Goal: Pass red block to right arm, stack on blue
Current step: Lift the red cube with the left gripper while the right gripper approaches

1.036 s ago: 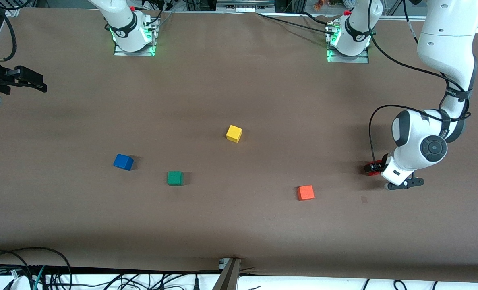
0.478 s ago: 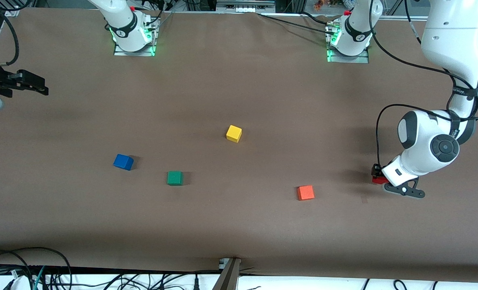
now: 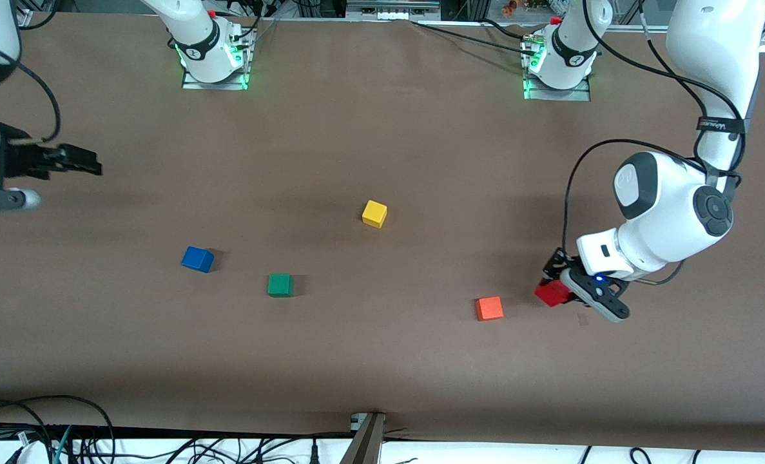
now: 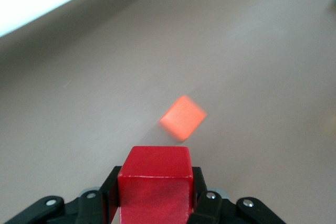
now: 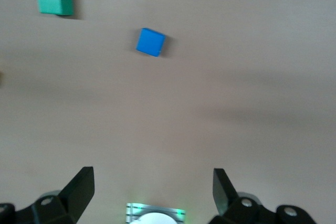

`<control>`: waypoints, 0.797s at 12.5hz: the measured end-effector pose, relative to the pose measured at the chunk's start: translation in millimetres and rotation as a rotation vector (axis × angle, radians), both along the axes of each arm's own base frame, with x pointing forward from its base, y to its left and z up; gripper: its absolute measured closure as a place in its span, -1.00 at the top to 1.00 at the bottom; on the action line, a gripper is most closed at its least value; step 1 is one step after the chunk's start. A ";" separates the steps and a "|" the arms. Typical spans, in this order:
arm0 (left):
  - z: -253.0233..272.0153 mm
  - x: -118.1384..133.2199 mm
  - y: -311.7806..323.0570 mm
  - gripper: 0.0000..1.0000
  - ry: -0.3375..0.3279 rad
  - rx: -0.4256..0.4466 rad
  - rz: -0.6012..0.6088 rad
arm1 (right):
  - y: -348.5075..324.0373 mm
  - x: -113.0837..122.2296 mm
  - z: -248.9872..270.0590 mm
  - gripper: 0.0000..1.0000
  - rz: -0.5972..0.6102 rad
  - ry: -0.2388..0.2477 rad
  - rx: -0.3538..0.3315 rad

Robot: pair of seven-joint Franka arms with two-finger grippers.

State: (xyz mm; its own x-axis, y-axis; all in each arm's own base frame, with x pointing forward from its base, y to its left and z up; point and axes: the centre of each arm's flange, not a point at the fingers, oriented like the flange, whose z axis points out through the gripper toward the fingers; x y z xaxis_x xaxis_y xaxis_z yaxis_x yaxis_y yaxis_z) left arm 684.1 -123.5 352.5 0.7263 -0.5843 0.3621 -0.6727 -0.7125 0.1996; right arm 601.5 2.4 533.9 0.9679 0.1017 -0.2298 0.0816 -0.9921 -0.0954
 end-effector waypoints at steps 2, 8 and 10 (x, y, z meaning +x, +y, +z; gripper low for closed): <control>12.3 -4.7 -23.7 0.11 -0.040 -0.243 -0.091 | 15.6 12.9 -27.6 1.00 -0.024 0.026 0.129; 67.2 -11.5 -141.5 0.11 -0.258 -0.770 -0.313 | 80.9 45.5 -109.4 1.00 -0.168 0.174 0.676; 72.7 -13.1 -188.6 0.11 -0.302 -0.910 -0.370 | 119.9 51.5 -133.5 1.00 -0.196 0.239 0.842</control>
State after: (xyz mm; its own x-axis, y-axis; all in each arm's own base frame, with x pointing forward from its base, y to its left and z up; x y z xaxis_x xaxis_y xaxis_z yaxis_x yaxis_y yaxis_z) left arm 670.9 -312.1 425.2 0.3614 -0.1660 0.9175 -0.9312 -0.1139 0.3462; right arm 653.0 122.3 400.4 0.9216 0.1654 -0.3512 -0.1973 -0.5794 -0.7908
